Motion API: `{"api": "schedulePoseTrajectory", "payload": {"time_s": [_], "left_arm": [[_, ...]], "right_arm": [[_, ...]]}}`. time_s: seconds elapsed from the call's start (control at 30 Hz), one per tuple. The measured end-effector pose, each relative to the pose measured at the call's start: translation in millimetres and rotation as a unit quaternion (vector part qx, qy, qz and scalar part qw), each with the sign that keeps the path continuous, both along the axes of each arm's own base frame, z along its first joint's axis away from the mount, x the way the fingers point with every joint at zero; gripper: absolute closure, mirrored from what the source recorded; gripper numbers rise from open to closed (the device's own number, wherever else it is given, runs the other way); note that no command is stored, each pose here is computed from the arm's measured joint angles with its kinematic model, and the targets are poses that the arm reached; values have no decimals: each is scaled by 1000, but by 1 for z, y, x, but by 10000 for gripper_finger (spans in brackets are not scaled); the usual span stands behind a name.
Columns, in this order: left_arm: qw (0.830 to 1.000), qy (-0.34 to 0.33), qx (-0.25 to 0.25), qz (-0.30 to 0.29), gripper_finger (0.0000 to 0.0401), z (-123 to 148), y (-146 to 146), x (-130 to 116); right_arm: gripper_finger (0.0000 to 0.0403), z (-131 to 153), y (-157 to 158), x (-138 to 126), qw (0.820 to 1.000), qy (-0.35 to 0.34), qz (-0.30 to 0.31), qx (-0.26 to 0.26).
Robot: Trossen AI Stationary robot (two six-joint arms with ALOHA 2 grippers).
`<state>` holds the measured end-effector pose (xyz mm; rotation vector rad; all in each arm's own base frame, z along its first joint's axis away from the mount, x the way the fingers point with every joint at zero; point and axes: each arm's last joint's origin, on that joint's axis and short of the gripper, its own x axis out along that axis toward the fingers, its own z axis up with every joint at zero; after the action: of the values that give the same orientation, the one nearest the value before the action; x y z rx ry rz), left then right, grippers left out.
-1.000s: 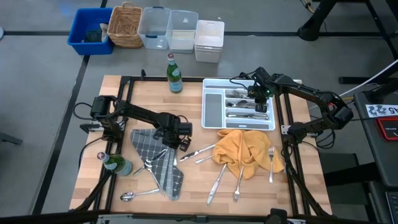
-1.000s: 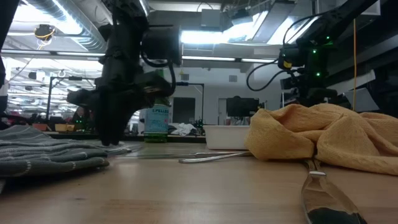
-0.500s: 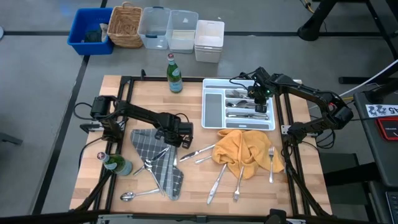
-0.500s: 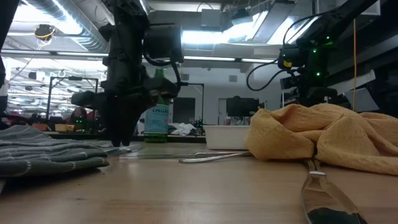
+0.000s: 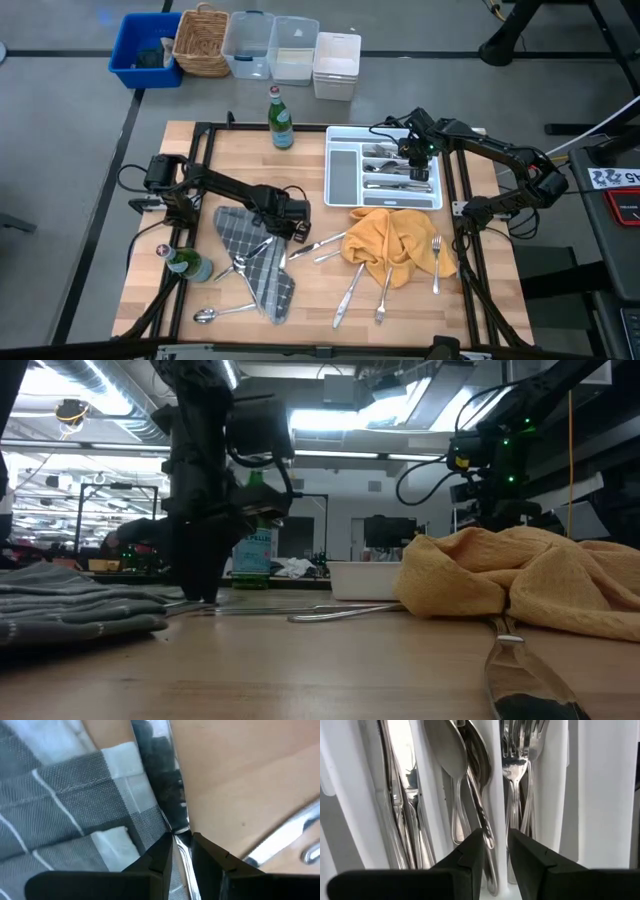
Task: Sort silverware
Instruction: Put the silver knife into the cutlery tray
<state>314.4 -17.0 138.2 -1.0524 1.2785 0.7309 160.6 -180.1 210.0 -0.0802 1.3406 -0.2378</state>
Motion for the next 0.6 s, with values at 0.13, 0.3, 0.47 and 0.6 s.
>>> {"api": "schedulePoseTrajectory", "payload": {"time_s": [0.13,0.3,0.47,0.6], "left_arm": [[1000,5,15,-22,341,0,1,-1],[998,37,50,-31,341,-1,11,-7],[996,62,64,-21,341,-2,25,-12],[996,58,63,-12,341,-2,31,-12]], "right_arm": [[307,0,0,0,1000,0,0,-1],[307,0,0,0,1000,0,0,0],[307,0,0,0,1000,0,0,0],[307,0,0,0,1000,0,0,0]]}}
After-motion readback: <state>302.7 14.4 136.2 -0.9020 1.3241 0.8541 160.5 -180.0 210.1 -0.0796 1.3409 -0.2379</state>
